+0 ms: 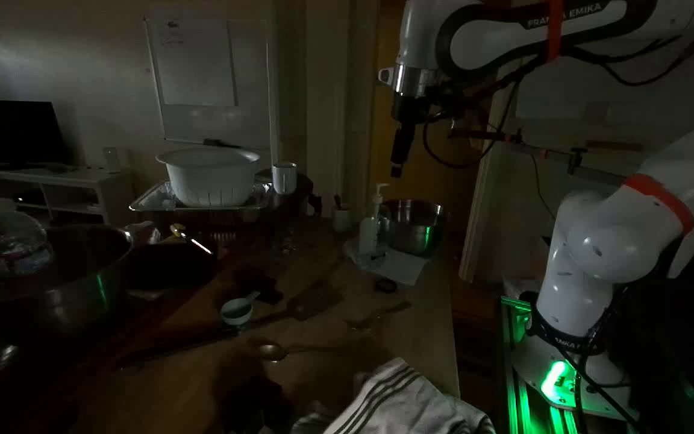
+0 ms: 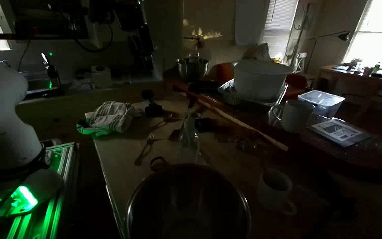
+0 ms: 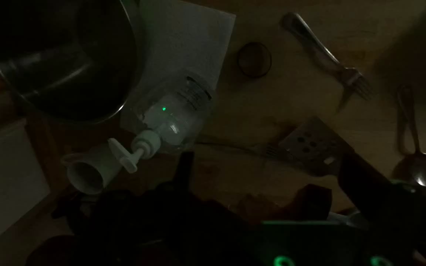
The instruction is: Put the blue object inside the dish
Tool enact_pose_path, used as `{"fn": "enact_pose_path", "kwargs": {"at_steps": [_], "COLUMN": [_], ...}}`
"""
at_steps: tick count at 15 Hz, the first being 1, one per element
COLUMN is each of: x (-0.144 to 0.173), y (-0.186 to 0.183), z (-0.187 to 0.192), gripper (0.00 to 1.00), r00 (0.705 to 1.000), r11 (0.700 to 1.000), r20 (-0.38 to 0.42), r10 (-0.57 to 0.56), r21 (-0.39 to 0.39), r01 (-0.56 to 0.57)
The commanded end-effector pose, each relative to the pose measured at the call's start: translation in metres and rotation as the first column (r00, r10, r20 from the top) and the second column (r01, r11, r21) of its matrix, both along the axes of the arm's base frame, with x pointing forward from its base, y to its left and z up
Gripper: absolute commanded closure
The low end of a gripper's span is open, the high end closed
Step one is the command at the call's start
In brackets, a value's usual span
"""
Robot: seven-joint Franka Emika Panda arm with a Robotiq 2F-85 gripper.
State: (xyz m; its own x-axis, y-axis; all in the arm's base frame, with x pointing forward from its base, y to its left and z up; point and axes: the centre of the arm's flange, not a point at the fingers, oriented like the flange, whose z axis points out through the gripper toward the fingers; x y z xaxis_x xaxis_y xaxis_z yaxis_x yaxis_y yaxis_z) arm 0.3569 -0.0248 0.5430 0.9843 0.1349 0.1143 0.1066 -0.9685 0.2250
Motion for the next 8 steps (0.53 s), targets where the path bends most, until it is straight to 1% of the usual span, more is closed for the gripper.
{"fn": "enact_pose_path", "kwargs": {"at_steps": [1, 2, 3, 4, 7, 8], "x": [0.0, 0.003, 0.007, 0.012, 0.027, 0.032], "y": [0.0, 0.003, 0.007, 0.013, 0.035, 0.04], "z": [0.0, -0.004, -0.009, -0.016, -0.043, -0.052], "gripper": [0.0, 0.0, 0.0, 0.0, 0.0, 0.0], "r00": [1.0, 0.999, 0.997, 0.995, 0.991, 0.991], "r11": [1.0, 1.0, 0.998, 0.997, 0.994, 0.993], "r20": [0.0, 0.017, 0.042, 0.068, 0.104, 0.103], "r10": [0.0, -0.027, -0.058, -0.07, -0.086, -0.08], "r21": [0.0, 0.012, 0.006, 0.018, 0.074, 0.089], "r01": [0.0, 0.027, 0.058, 0.069, 0.079, 0.071]}}
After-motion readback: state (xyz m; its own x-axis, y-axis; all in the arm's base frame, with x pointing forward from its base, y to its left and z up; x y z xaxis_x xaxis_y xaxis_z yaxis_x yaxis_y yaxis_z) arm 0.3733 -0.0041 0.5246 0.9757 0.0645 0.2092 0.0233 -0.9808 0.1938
